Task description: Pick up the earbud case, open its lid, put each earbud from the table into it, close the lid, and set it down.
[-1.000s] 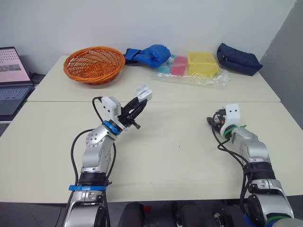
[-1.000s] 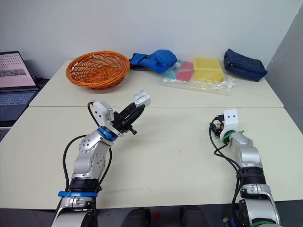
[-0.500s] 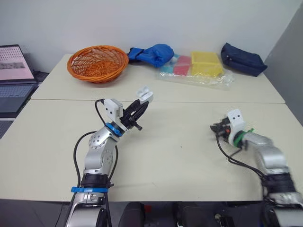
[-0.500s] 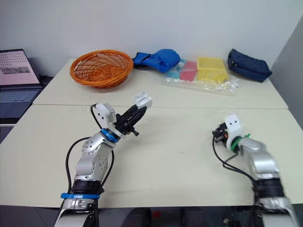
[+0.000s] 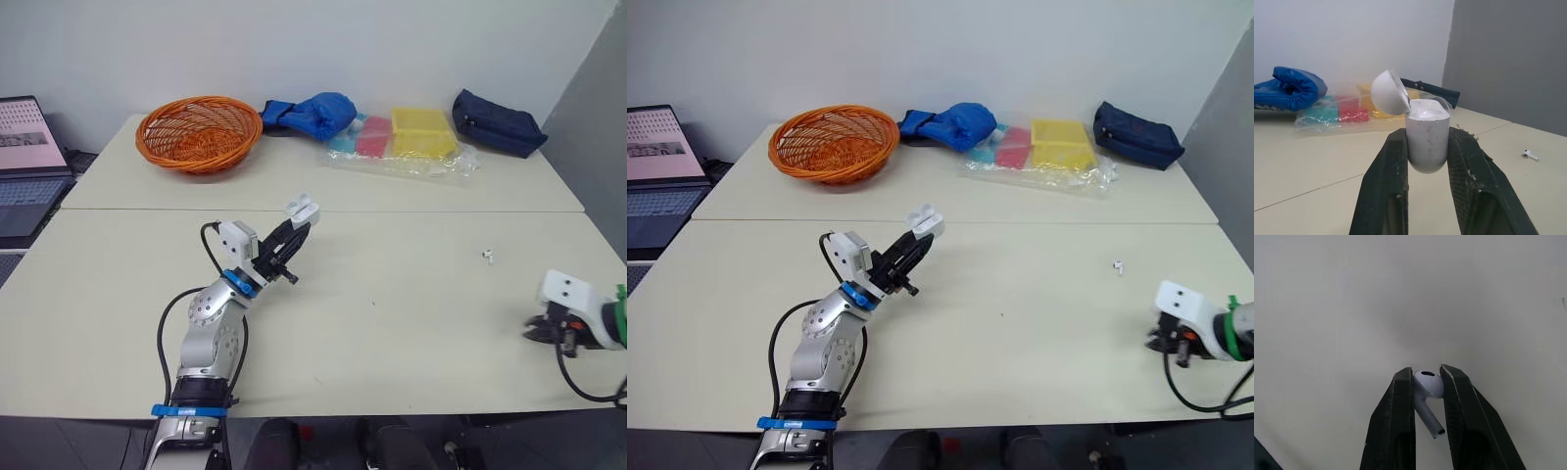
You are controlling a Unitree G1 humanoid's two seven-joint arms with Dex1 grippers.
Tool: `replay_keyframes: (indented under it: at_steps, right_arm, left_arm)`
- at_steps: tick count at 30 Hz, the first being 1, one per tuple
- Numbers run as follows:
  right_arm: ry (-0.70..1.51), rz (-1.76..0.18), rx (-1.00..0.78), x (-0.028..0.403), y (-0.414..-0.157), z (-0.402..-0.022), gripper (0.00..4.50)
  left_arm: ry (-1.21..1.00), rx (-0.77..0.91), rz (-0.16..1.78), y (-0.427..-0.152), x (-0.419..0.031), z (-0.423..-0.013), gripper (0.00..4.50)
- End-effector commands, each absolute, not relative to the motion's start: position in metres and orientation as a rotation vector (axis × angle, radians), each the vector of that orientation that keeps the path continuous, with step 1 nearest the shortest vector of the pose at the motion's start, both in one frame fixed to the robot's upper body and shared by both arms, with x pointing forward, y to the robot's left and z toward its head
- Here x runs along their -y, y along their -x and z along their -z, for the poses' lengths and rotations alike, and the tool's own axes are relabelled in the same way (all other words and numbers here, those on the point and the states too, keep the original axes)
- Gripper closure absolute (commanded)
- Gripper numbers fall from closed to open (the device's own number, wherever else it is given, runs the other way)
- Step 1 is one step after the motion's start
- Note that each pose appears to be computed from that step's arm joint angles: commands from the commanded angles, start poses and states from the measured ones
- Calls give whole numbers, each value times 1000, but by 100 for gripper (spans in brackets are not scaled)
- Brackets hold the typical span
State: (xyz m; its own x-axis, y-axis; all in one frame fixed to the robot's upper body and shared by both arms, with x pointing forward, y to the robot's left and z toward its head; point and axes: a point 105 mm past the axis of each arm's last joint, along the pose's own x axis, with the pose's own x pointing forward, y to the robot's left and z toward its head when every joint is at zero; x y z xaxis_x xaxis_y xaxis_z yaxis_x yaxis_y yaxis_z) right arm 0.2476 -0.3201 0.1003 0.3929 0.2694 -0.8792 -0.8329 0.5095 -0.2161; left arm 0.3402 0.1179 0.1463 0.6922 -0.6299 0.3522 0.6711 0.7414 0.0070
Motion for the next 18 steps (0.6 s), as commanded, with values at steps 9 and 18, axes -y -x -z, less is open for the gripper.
replay_keyframes:
  at_steps: [9,18]
  right_arm:
    - [801,-808,-968,345,-243,-93,409]
    - [743,-815,-946,345,-246,-88,409]
  left_arm:
    - [94,417,722,-331,-113,-165,377]
    - [89,406,723,-328,-113,-167,377]
